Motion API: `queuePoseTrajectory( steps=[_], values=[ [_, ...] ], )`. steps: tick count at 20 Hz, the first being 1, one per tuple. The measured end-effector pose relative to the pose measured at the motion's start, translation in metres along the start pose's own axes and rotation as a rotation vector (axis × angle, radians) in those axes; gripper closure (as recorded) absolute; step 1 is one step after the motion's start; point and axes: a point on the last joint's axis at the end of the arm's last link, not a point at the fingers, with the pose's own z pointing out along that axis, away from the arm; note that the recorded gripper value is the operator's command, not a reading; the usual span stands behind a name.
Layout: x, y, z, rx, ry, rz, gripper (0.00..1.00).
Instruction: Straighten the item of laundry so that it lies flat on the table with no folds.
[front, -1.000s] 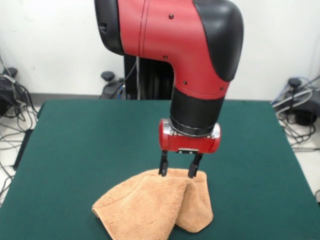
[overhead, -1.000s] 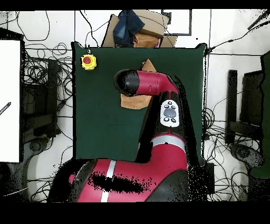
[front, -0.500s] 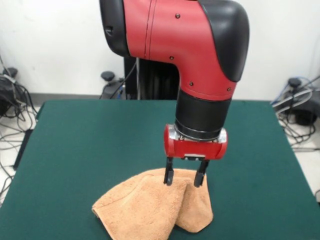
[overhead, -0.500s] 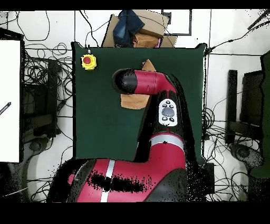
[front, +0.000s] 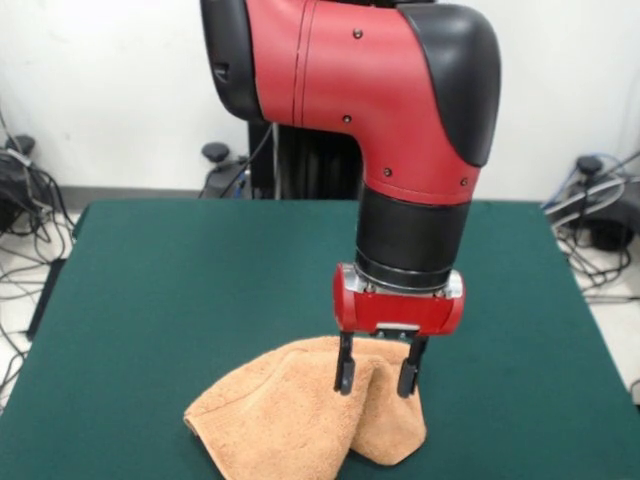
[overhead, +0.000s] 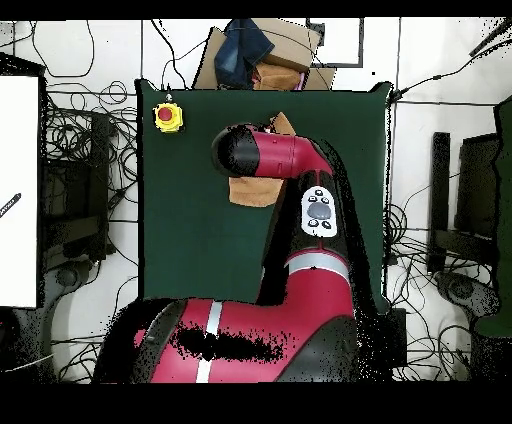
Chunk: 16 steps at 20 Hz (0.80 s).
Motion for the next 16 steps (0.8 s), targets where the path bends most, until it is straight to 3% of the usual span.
queuePoseTrajectory(
  steps=[8,16],
  values=[
    [0.016,0.005,0.021,-0.007,0.031,-0.005,0.00],
    [0.050,0.014,0.058,-0.009,0.088,-0.044,0.00]
  ],
)
